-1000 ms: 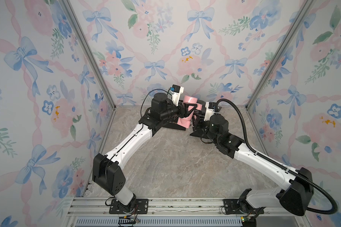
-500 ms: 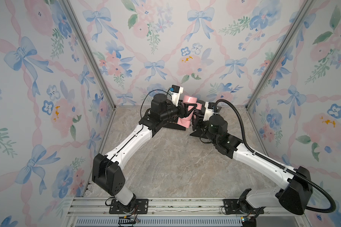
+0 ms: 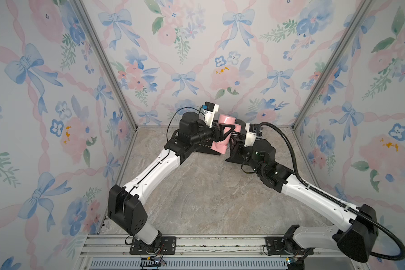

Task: Pack away hair dryers
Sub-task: Fold the hair dryer.

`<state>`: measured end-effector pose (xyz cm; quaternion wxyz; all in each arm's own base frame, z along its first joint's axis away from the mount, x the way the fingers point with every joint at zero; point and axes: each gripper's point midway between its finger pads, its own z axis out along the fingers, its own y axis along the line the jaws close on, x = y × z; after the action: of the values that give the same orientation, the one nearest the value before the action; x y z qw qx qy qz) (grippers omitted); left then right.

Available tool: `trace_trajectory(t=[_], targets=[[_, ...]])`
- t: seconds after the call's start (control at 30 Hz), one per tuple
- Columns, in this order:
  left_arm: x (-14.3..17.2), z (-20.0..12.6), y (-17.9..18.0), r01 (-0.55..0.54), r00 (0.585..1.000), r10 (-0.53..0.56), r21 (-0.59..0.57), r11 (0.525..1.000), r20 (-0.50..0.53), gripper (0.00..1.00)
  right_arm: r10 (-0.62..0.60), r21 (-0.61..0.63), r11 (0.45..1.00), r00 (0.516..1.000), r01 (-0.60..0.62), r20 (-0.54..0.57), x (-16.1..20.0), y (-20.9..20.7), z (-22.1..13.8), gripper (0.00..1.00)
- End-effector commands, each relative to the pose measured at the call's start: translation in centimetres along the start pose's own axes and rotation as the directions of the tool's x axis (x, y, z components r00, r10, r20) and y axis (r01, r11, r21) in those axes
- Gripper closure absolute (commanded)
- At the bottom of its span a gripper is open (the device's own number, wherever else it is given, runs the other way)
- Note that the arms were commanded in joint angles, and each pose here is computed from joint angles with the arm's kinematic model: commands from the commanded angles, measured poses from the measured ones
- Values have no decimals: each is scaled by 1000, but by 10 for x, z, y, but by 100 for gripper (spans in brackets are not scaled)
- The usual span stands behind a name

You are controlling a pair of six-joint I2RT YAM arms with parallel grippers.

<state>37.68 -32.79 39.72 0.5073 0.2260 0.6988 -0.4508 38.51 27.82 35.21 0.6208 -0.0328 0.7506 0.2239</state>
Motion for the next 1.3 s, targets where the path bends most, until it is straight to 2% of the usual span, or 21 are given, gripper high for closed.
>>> trace_trajectory(t=[0.0,0.47,0.7,0.83,1.0,1.13,1.27], targets=[[10,9,-16,16,1000,-15,54,998,-25,51,-11,-174,985,1000,8,-18,2,46,-15,37],[7,6,-1,13,1000,-12,22,1000,-17,50,25,-184,982,993,-47,-117,23,34,-41,36],[6,3,1,16,1000,-16,26,1000,-20,49,37,-96,994,986,-53,-160,29,-11,-61,36],[5,1,-3,21,1000,-20,41,999,-20,49,85,-29,995,979,-92,-188,34,-44,-55,36],[0,0,-11,18,1000,-18,63,998,-14,49,115,19,993,970,-113,-213,41,-65,-39,36],[-4,0,-19,17,1000,-17,83,996,-9,49,128,17,992,962,-127,-241,49,-69,-19,36],[-5,1,-27,18,1000,-18,104,994,-5,49,134,-44,988,956,-150,-259,54,-57,-5,36]])
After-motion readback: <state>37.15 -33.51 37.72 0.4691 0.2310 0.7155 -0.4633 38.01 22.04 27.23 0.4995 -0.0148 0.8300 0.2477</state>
